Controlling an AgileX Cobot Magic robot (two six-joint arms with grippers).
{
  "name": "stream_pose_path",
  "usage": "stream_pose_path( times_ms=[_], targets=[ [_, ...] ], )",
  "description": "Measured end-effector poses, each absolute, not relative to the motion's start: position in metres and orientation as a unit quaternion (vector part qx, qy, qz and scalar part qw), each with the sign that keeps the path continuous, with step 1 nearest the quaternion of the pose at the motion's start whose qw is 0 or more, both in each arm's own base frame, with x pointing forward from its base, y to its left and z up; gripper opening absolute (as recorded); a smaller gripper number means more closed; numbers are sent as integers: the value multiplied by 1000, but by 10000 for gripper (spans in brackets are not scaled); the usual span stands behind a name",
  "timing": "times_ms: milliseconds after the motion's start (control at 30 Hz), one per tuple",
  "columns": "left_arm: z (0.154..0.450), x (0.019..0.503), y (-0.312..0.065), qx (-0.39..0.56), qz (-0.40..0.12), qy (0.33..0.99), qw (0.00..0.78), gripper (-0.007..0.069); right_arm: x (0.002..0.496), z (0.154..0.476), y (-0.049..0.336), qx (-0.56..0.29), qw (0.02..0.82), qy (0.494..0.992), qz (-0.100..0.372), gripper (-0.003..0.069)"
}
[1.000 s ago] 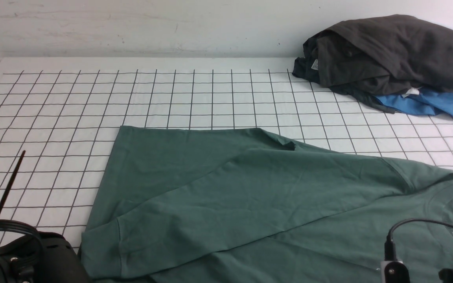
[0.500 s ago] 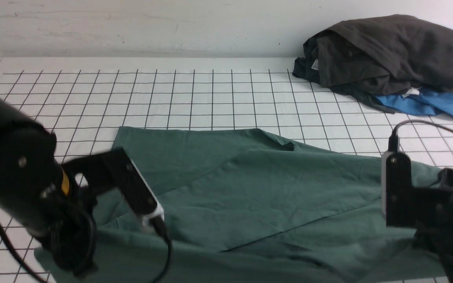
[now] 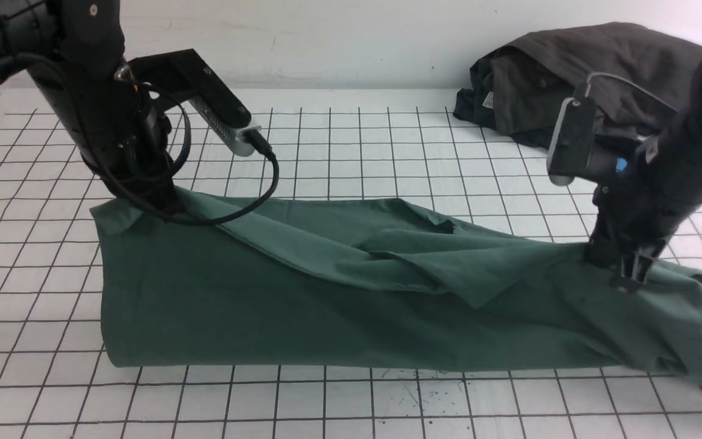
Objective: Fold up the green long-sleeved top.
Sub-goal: Use both arms to drag the lower edge of the fabric forward and fold it over the upper edge
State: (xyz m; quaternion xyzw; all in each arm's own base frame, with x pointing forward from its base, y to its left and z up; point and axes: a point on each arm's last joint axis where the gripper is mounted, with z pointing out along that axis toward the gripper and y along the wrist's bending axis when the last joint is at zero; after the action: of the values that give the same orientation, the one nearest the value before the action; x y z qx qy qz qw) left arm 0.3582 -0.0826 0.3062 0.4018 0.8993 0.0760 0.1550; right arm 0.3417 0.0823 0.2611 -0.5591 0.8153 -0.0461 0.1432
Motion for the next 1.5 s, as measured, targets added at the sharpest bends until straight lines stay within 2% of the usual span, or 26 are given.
stream_pose_path(
  times_ms=[200,467,700,900,1133,1167,1267,1300,1400,1500],
  targets=[
    [289,396,-75,388,76,907,144,17,389,253,71,-532,124,837,-29,10],
    [259,422,-78,389,73,908,134,17,423,233,57,-501,129,856,-6,10],
    [235,439,-81,394,81,903,151,17,438,212,55,-491,149,858,-18,10],
    [226,448,-83,396,89,897,176,33,446,205,54,-485,172,857,-30,25],
    [214,457,-84,398,96,891,198,137,455,197,55,-454,202,867,-40,120],
    [209,459,-85,399,96,891,196,185,458,194,55,-446,207,870,-41,153],
    [204,461,-84,399,99,891,192,244,460,194,55,-433,217,874,-42,204],
    [203,462,-83,398,107,891,192,286,461,194,55,-421,225,878,-44,237],
    [208,466,-80,368,126,898,205,357,465,202,55,-370,253,893,-41,295],
    [220,471,-76,305,140,914,226,387,466,224,55,-305,278,911,-28,316]
  ],
)
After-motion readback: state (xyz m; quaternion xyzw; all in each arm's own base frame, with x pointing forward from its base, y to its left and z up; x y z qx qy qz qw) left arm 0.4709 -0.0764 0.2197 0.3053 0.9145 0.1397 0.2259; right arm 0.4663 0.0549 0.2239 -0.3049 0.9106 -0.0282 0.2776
